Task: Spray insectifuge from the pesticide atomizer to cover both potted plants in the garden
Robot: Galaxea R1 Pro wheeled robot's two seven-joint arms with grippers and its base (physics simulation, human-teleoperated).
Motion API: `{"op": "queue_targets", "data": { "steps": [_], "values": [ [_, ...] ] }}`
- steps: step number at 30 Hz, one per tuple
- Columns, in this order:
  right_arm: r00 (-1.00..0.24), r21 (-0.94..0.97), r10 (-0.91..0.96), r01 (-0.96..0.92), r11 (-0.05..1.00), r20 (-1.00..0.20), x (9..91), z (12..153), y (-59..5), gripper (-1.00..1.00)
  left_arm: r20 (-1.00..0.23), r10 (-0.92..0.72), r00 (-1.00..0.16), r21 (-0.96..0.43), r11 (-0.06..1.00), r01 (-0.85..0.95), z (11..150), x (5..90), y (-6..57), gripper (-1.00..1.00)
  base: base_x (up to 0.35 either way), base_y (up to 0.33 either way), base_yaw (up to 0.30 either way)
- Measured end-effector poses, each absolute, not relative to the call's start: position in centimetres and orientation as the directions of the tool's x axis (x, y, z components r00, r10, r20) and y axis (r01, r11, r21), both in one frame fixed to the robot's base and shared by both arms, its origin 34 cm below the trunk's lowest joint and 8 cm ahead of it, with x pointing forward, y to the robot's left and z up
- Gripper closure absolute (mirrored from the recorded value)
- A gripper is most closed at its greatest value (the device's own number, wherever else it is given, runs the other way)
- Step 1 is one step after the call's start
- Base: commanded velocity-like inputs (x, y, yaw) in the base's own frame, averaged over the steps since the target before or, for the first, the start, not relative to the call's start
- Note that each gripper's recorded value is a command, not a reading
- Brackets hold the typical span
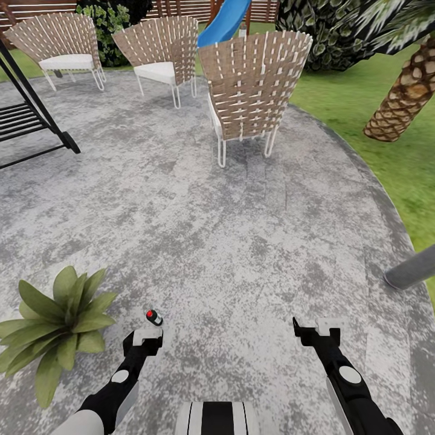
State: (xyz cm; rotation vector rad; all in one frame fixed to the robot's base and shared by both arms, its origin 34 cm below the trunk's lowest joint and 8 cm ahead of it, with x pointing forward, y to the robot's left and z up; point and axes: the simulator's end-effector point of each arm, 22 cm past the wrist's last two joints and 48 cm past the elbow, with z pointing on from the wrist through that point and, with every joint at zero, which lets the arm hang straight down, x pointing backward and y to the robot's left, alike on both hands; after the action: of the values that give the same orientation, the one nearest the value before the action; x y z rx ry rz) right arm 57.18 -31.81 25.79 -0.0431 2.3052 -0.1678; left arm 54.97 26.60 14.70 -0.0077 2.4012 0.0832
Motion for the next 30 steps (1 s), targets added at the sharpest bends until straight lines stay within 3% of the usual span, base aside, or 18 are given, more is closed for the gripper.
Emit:
{"op": "queue_targets", "data": {
  "steps": [30],
  "values": [
    [-0.674,-0.135,-0.084,0.023,0.991,-0.734,57.19,25.79,-31.8,-1.0,-0.673,0.018,-0.739,0.058,0.998,-0.029,14.67,54.76,26.6,-1.0,0.054,0.0,0.0]
  ]
}}
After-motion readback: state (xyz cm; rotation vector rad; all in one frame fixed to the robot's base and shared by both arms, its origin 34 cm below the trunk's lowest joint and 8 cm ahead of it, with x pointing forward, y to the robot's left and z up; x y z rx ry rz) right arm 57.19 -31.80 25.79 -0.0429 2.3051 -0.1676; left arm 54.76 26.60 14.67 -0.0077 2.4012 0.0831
